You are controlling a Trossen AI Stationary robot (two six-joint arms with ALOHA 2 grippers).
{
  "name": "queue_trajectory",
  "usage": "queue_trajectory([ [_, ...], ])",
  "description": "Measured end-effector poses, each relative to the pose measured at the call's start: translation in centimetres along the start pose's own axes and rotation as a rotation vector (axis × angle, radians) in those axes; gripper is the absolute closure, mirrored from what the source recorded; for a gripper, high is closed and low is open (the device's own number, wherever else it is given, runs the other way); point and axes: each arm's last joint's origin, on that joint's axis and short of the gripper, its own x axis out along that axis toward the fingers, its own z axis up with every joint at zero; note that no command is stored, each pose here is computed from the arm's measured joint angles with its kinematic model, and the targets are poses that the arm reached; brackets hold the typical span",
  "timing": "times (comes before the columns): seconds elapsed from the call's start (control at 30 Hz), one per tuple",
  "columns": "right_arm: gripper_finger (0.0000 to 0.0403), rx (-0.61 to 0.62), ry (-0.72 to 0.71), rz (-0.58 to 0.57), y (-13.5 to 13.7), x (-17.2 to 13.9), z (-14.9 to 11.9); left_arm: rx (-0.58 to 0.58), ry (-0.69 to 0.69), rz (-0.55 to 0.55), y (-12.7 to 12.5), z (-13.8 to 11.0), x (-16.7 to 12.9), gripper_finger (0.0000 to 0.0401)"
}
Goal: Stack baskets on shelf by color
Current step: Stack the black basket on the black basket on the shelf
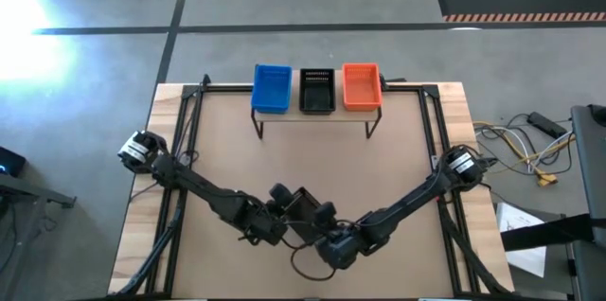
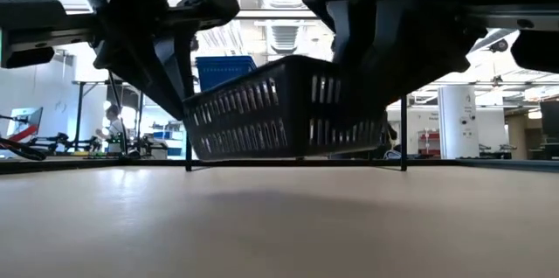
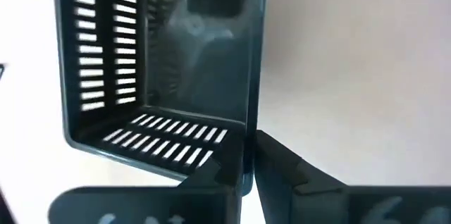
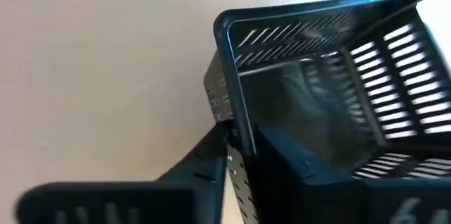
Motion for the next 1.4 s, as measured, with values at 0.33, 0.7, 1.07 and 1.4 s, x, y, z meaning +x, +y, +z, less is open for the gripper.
queue_trajectory([
  [0.33,0.0390,0.120,0.022,0.003,0.5,0.1,-0.5,-0.052,-0.031,0.016,0.6,-0.1,-1.2,0.0336],
  [0.7,0.0393,0.247,0.046,-0.005,2.0,0.9,-2.4,-0.225,-0.211,0.109,3.0,-1.6,-8.2,0.0333],
  [1.07,0.0392,0.177,-0.038,-0.133,2.5,-1.9,-0.7,-0.512,-0.365,0.217,1.4,-6.9,-7.9,0.0333],
  [1.4,0.0394,0.147,-0.065,-0.321,-9.3,-7.6,2.4,-0.709,-0.785,0.231,-2.1,-10.0,-2.5,0.0333],
])
